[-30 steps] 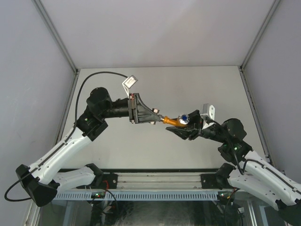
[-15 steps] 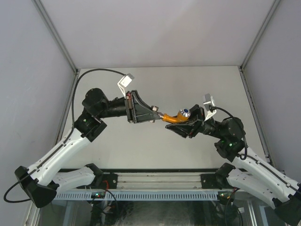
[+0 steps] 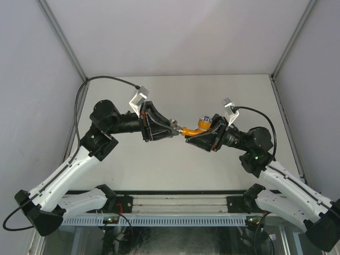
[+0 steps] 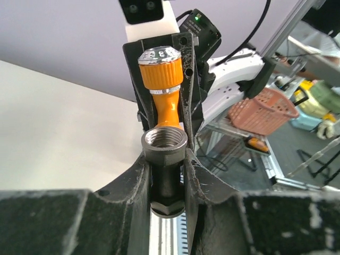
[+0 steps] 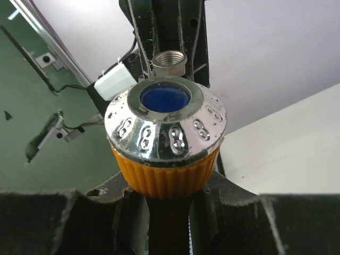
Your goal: Install the water faucets
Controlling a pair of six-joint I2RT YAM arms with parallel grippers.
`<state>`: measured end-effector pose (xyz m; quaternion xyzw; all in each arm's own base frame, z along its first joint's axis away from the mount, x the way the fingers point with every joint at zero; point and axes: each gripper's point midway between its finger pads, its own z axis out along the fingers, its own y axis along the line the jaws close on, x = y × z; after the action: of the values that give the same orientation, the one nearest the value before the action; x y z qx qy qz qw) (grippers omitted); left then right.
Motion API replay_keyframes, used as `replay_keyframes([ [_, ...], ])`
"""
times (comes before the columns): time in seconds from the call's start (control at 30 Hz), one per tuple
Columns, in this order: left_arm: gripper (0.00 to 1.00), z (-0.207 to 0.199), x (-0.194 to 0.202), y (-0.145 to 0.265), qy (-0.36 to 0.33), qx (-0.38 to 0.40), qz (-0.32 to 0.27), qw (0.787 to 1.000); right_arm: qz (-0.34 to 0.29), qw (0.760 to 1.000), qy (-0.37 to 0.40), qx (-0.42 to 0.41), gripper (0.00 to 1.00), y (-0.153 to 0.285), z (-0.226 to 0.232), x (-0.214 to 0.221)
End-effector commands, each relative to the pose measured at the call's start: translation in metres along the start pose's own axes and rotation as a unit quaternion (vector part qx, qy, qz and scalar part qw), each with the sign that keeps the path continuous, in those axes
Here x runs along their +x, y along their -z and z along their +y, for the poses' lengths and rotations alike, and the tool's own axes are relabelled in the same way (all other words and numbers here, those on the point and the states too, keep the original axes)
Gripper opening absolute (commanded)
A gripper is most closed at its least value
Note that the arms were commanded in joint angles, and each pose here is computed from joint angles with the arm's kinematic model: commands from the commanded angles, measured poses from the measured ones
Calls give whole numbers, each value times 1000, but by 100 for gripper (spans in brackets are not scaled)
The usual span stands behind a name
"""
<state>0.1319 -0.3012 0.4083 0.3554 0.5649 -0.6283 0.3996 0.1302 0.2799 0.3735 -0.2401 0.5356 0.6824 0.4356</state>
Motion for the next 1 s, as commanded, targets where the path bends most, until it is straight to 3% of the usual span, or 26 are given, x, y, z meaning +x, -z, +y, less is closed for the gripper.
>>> replay_keyframes([
  [0.0,0,-16,-7,-2,-103,38,18,994,-8,997,-79,-3,0,-9,4,-12],
  [0.3,0,-14,-5,2,-190,46,25,980,-11,992,-123,-22,0,-11,6,-13],
  [0.5,0,-34,-5,5,-258,112,10,960,-3,987,-147,-61,0,-12,16,-17],
  [0.97,0,-32,7,6,-343,143,24,928,18,972,-223,-78,0,-17,22,-23],
])
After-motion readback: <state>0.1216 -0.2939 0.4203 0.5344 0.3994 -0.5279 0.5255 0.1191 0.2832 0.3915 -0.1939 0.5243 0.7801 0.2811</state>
